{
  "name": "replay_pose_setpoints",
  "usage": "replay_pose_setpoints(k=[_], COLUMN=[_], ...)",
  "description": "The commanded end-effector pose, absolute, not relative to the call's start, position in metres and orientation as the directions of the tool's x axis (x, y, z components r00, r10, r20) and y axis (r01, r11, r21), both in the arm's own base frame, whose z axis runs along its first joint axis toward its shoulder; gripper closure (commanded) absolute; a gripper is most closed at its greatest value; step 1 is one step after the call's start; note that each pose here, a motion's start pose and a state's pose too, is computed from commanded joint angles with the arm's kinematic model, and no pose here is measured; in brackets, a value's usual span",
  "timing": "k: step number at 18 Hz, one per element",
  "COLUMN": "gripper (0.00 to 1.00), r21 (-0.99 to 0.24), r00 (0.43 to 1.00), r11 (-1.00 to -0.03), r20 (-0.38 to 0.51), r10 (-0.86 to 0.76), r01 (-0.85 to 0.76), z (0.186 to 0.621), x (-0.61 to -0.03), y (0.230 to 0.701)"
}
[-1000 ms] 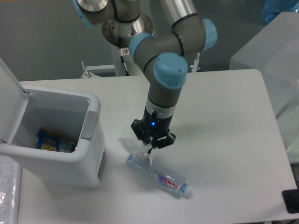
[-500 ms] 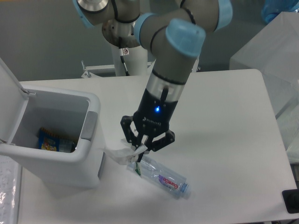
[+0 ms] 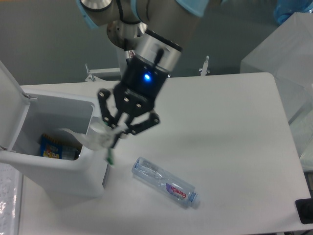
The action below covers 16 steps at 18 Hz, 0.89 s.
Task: Place the trash in the trash can
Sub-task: 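Carry the paper over the white bin and open the gripper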
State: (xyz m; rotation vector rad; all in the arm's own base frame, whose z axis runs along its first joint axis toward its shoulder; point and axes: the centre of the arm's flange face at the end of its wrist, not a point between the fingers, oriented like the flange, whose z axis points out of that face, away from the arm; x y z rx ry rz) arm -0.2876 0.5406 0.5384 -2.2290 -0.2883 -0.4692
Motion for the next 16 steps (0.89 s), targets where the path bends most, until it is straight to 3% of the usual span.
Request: replay_pose_setpoints(k=[1,3,4,5,16], gripper=[0.82,0.25,0.09,0.00,0.00], r21=[-0.680,-0.673,-0.669,-0.668,-0.674], r00=[0.905,0.905,0.905,0.906,0.910], r11=[-0.645,-0.656,-0.665,-0.669,-0.664], r20=[0.423,0.425,0.424,0.423,0.414], r10=[0.043,0.036,0.025,0.020,0.024], r01=[0.349,0.342,0.332,0.326,0.325], z=[0.534,0.521,0.516,0.515,0.516], x=[-0.278,-0.272,-0.263,-0.257,-0.264], y=[0.540,0.537,0.537,0.535,0.531])
